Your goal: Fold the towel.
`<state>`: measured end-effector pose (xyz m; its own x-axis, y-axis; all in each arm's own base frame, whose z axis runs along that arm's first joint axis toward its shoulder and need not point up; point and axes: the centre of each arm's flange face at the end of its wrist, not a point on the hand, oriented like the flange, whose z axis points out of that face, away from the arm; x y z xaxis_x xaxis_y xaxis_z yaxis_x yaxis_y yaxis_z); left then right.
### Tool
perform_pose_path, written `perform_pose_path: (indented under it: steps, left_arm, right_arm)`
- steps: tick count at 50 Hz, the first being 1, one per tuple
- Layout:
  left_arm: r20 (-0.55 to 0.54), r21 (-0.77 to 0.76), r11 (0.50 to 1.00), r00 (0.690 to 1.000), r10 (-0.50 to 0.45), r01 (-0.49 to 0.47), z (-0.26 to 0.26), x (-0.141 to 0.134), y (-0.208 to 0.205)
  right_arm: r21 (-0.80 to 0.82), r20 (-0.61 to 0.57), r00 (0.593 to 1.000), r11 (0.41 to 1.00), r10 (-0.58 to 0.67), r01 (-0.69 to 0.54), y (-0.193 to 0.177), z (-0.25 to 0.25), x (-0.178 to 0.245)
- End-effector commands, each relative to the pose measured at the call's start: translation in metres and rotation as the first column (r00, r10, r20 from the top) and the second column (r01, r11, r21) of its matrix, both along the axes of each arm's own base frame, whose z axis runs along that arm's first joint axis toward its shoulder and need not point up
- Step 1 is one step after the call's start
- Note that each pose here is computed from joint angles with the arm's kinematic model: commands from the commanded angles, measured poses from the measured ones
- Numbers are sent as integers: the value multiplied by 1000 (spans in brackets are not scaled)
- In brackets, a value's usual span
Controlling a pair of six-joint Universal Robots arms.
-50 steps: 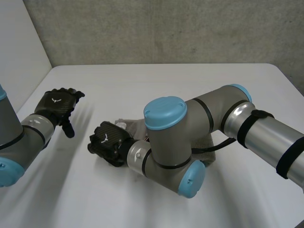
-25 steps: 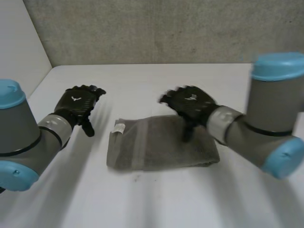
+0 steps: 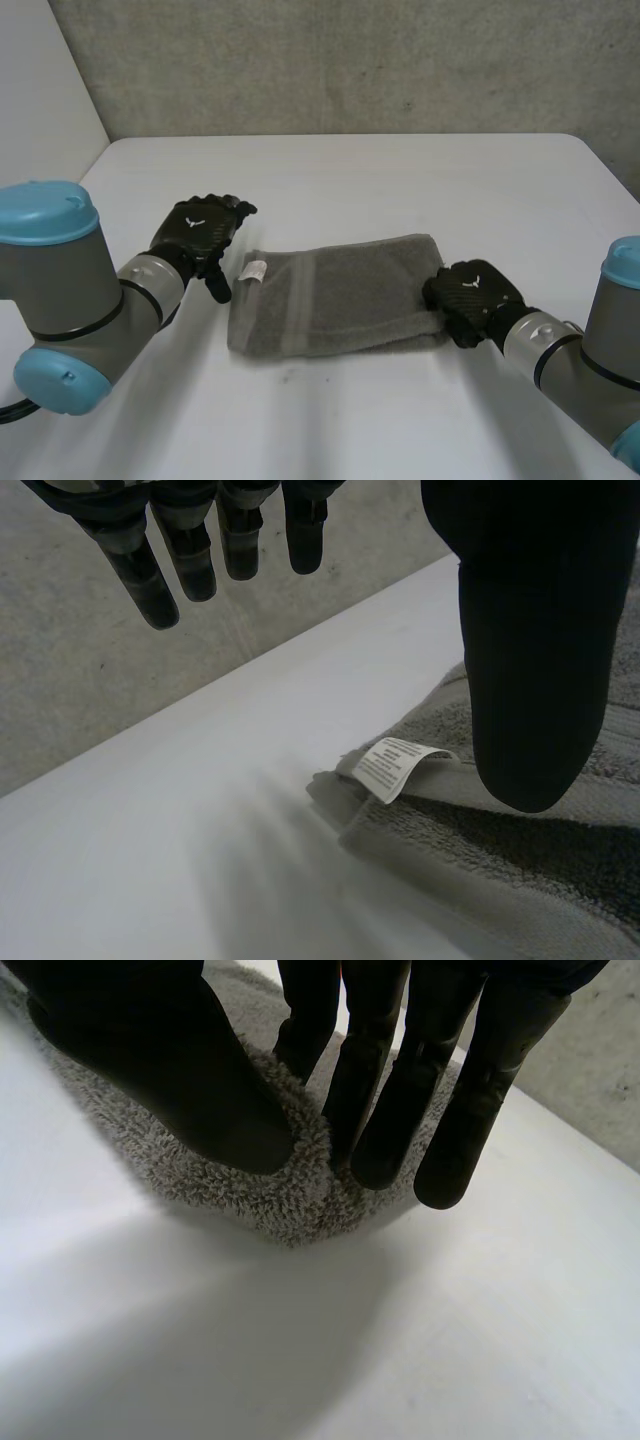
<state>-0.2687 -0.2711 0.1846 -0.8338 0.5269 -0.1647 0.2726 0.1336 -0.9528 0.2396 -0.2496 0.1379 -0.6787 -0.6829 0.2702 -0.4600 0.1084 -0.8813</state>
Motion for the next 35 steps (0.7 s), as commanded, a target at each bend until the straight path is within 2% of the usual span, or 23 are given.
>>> perform_pose_path:
  steps: [1,3,4,7,8,9,11,12,14,15,17,22,26,32,34,35]
  left_arm:
    - [-11,-1,1000,1000,13,-13,6,6,5]
    - [-21,-25,999,999,33,-33,16,13,4]
    - [-21,-25,999,999,33,-33,16,13,4]
    - [-31,-49,996,997,72,-73,27,26,0]
    - [-37,-58,994,995,89,-91,31,32,-1]
    - [-37,-58,994,995,89,-91,31,32,-1]
    - [-48,-75,990,992,116,-119,39,42,-1]
    - [-48,-75,990,992,116,-120,39,42,-1]
    - [-53,-82,986,989,140,-144,42,51,-1]
    - [-53,-82,986,989,140,-144,42,51,-1]
    - [-57,-87,982,984,166,-170,44,60,-2]
    - [-52,-78,979,981,185,-188,41,67,-1]
    - [-49,-73,979,981,186,-189,39,67,0]
    - [-51,-71,982,984,173,-176,38,63,-1]
    - [-67,-88,982,985,160,-165,44,58,-2]
    - [-68,-88,982,985,160,-165,44,58,-2]
  right_arm:
    - [-173,45,999,985,2,6,-25,32,13]
    - [-258,83,992,964,90,-65,-15,64,49]
    - [-259,83,992,964,90,-66,-15,65,49]
    - [-277,113,970,944,215,-177,6,82,96]
    - [-248,104,955,937,277,-244,19,77,119]
    - [-248,104,955,937,277,-245,19,77,119]
    - [-202,86,921,912,379,-356,40,71,156]
    - [-202,86,921,912,379,-357,40,71,156]
    - [-154,70,884,881,462,-448,61,57,188]
    - [-154,70,884,881,462,-448,62,57,188]
    - [-90,47,857,857,513,-508,76,30,212]
    - [-53,-1,857,855,516,-515,74,12,221]
    - [-52,1,859,858,511,-510,72,16,220]
    - [-15,131,880,889,456,-458,73,55,210]
    - [20,195,910,926,366,-377,56,73,185]
    - [20,196,910,926,366,-377,56,73,185]
